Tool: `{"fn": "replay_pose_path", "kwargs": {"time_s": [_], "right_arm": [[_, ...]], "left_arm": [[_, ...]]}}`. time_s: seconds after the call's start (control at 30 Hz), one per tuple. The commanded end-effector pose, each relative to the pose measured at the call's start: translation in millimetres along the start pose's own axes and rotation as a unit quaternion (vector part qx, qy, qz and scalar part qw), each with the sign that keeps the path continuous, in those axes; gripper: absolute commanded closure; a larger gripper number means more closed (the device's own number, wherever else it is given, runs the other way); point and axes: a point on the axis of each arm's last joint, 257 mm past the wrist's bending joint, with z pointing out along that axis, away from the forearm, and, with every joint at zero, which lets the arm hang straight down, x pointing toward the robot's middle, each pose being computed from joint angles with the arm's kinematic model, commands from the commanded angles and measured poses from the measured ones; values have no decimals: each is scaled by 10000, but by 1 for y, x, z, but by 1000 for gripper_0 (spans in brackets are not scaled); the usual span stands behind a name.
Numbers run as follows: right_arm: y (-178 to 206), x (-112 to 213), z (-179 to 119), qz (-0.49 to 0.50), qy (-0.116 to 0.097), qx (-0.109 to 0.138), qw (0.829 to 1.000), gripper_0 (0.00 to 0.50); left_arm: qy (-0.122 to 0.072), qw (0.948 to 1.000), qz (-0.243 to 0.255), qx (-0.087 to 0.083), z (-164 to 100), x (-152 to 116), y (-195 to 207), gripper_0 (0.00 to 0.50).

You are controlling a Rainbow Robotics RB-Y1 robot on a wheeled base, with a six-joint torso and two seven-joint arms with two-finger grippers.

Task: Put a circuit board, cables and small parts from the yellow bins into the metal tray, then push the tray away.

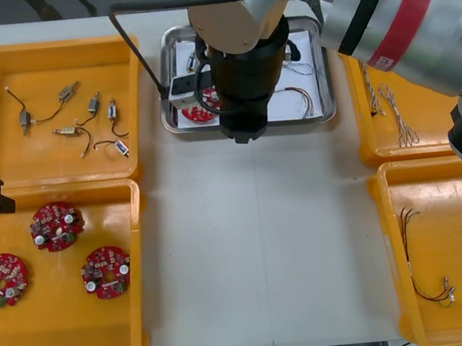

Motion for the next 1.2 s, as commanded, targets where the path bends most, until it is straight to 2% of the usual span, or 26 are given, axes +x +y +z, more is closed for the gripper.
{"fn": "replay_pose_path", "kwargs": {"time_s": [0.03,0.13,0.17,0.33,0.43,0.5,0.6,0.77,0.93,1.1,1.2], "right_arm": [[9,6,-27,260,-89,89,9996,0],[17,32,-39,628,83,17,9980,0],[18,38,-45,762,20,29,9971,0],[14,54,-72,1331,-658,223,9887,0],[12,70,-79,1586,-802,374,9834,0],[12,94,-83,1873,-868,492,9772,0],[8,131,-86,2353,-888,608,9660,0],[0,204,-92,3098,-755,729,9450,0],[-6,277,-104,3943,-686,895,9120,0],[-10,328,-110,4591,-639,1151,8786,0],[-6,358,-106,4948,-519,1260,8583,0]], "left_arm": [[-194,9995,253,73,-7,-5,-2,0],[-194,9995,253,73,-7,-5,-2,0],[-194,9995,253,73,-7,-5,-2,0],[-194,9995,253,73,-7,-5,-2,0],[-194,9995,253,73,-7,-5,-2,0],[-194,9995,253,73,-7,-5,-2,0],[-194,9995,253,73,-7,-5,-2,0],[-194,9995,253,73,-7,-5,-2,0],[-194,9995,253,73,-7,-5,-2,0],[-194,9995,253,73,-7,-5,-2,0],[-194,9995,253,73,-7,-5,-2,0]]}}
